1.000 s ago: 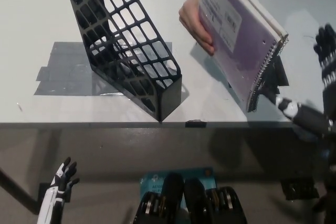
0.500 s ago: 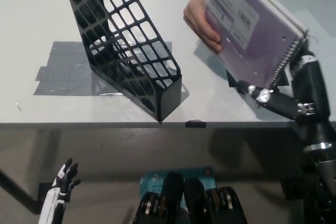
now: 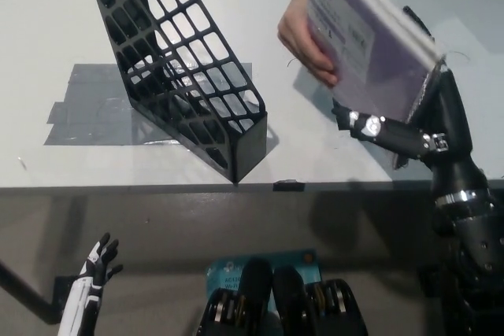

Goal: A person hands a notebook to the robot and the robot grabs it with its right hand and places it in the magazine stand kept in the centre of the desk infront of it.

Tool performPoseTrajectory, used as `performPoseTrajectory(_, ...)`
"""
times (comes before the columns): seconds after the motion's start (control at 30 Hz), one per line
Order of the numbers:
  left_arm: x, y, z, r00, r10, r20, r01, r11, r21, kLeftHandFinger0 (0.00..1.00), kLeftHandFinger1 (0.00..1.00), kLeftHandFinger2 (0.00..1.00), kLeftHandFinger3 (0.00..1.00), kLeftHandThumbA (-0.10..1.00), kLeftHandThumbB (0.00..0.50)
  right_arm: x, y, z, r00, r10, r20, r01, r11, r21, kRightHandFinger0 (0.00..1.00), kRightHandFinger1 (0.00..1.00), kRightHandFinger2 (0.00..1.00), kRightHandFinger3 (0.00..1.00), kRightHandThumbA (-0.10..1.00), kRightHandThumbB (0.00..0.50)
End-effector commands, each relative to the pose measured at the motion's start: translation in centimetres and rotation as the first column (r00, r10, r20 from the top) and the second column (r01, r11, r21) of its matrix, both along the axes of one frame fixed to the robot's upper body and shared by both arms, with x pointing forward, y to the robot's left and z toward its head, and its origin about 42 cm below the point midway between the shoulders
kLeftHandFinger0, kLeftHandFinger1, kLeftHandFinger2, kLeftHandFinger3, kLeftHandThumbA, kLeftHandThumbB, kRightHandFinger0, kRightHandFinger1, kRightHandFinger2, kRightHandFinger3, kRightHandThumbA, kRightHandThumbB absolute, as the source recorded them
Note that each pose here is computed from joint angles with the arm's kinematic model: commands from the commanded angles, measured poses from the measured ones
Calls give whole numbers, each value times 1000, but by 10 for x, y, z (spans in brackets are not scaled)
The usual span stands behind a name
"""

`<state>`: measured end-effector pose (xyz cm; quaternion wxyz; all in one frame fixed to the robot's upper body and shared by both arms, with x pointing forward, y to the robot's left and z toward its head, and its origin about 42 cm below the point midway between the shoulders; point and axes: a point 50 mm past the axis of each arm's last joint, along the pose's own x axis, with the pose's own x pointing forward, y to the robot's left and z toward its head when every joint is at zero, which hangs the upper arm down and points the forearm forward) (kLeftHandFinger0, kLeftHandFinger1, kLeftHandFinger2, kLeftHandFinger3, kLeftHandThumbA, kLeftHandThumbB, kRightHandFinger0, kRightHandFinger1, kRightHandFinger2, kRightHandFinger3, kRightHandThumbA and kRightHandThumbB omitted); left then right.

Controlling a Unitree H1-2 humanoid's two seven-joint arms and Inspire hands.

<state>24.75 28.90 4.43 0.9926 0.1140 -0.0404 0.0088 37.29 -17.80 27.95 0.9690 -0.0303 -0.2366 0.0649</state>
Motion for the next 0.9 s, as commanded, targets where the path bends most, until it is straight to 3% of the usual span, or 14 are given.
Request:
performPoseTrajectory(0.0,5,3,12,998,-2,66,1,1000,18,917,1000,1000,1000,1000,500,14,12,27,996,20,86,-20,1000,6,1000,1000,1000,1000,1000,391)
performPoseTrajectory(0.43,8,4,14,997,-7,78,6,1000,17,909,1000,1000,1000,1000,500,27,18,26,998,10,63,-13,999,40,1000,1000,1000,1000,1000,403)
performPoseTrajectory(0.7,8,5,15,997,-6,76,4,1000,26,909,1000,1000,1000,1000,500,34,20,18,999,7,40,-9,999,43,1000,1000,1000,1000,1000,364)
performPoseTrajectory(0.73,8,5,15,997,-7,79,5,1000,27,910,1000,1000,1000,1000,500,34,20,18,999,-4,33,2,999,45,1000,1000,1000,1000,1000,357)
performPoseTrajectory(0.77,8,5,15,997,-6,80,5,1000,19,908,1000,1000,1000,1000,500,35,21,17,999,-26,19,25,997,67,1000,1000,1000,1000,984,249)
performPoseTrajectory(0.8,8,5,15,997,-7,80,6,1000,14,908,1000,1000,1000,1000,500,35,21,18,999,-44,3,43,995,92,559,612,696,790,975,72)
performPoseTrajectory(0.83,8,5,14,997,-7,79,6,1000,14,907,1000,1000,1000,1000,500,35,21,20,999,-51,-3,51,995,91,276,401,534,638,1000,62)
performPoseTrajectory(0.87,8,5,14,997,-5,78,4,1000,18,907,1000,1000,1000,1000,500,37,20,21,999,-46,-6,46,996,78,106,211,302,413,1000,42)
